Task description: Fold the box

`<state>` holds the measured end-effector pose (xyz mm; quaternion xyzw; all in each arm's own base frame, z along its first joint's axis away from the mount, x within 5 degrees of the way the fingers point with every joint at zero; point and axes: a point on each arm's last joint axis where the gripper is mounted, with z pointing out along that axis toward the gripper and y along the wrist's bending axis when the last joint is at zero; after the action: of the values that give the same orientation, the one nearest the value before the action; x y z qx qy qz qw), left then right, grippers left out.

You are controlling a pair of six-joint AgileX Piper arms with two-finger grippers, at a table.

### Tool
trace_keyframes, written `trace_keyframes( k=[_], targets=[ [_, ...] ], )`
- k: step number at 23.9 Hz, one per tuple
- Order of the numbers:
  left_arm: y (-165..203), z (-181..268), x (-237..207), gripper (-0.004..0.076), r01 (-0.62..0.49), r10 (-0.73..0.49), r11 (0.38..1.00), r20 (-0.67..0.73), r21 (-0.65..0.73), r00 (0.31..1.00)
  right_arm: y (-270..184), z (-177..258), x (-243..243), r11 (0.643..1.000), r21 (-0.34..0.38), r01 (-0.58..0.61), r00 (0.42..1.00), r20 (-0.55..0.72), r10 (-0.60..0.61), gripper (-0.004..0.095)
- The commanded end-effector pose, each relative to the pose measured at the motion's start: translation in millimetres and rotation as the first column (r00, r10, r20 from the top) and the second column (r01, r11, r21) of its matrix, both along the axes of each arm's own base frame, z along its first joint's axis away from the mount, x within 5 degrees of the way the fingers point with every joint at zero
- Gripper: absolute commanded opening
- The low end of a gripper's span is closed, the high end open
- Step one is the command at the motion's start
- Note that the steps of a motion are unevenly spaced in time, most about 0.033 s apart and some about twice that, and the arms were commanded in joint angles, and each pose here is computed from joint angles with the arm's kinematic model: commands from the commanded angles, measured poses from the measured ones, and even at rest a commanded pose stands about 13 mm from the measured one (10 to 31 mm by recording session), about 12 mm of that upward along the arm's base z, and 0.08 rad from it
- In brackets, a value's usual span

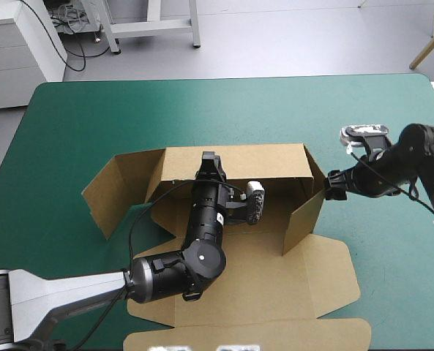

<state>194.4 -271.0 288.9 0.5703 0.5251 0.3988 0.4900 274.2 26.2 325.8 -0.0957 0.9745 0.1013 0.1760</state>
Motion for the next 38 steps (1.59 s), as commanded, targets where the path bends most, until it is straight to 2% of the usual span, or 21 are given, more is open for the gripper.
trace_keyframes(
  k=[1,6,12,15,18,20,23,25,27,28,30,31,38],
  targets=[
    [6.4,30.5,-2.5,-0.0010,-0.006,0.012,0.998,0.107,-0.059,0.994,7.2,6.1,-20.9,0.994,0.081,-0.068,0.984,0.172,0.053,0.0801],
    [6.5,30.5,-2.5,-0.0010,-0.007,0.014,0.998,0.108,-0.059,0.994,18.2,-5.7,-35.2,0.970,0.161,-0.181,0.944,0.306,0.125,0.0801],
    [6.4,30.5,-2.5,-0.0010,-0.006,0.012,0.998,0.107,-0.059,0.994,25.0,-13.3,-42.2,0.952,0.142,-0.270,0.911,0.358,0.205,0.0801],
    [6.4,30.5,-2.5,-0.0010,-0.006,0.012,0.998,0.107,-0.059,0.994,40.7,-11.5,-39.3,0.950,0.097,-0.295,0.872,0.435,0.226,0.0800],
    [6.4,30.5,-2.5,-0.0010,-0.006,0.012,0.998,0.107,-0.059,0.994,60.4,-18.5,-41.3,0.953,0.083,-0.291,0.855,0.470,0.220,0.0792],
    [6.5,30.5,-2.5,-0.0010,-0.007,0.014,0.998,0.108,-0.059,0.994,73.1,-30.5,-48.5,0.971,0.080,-0.227,0.835,0.529,0.152,0.0771],
    [6.5,30.5,-2.5,-0.0010,-0.007,0.014,0.998,0.108,-0.059,0.994,80.5,-33.5,-58.8,0.975,0.093,-0.201,0.790,0.604,0.105,0.0741],
    [6.5,30.5,-2.5,-0.0010,-0.007,0.014,0.998,0.108,-0.059,0.994,82.8,-34.4,-62.0,0.975,0.101,-0.200,0.768,0.634,0.092,0.0685],
    [6.4,30.4,-2.5,-0.0010,-0.005,0.012,0.998,0.107,-0.059,0.994,83.3,-34.3,-61.1,0.975,0.102,-0.196,0.757,0.648,0.084,0.0511],
    [6.4,30.4,-2.5,-0.0010,-0.005,0.012,0.998,0.107,-0.059,0.994,83.2,-33.7,-60.1,0.976,0.101,-0.193,0.750,0.657,0.080,0.0308],
    [6.4,30.4,-2.5,-0.0010,-0.005,0.012,0.998,0.107,-0.059,0.994,83.2,-33.5,-60.0,0.976,0.098,-0.195,0.747,0.660,0.083,0.0046],
    [5.9,30.2,-2.6,-0.0010,-0.001,0.007,0.998,0.105,-0.059,0.994,83.2,-33.4,-59.9,0.976,0.098,-0.195,0.746,0.661,0.083,-0.0014],
    [5.5,30.7,-2.6,-0.0004,0.004,0.002,0.998,0.110,-0.057,0.994,83.2,-33.4,-59.9,0.976,0.088,-0.200,0.742,0.664,0.093,-0.0010]
  ],
)
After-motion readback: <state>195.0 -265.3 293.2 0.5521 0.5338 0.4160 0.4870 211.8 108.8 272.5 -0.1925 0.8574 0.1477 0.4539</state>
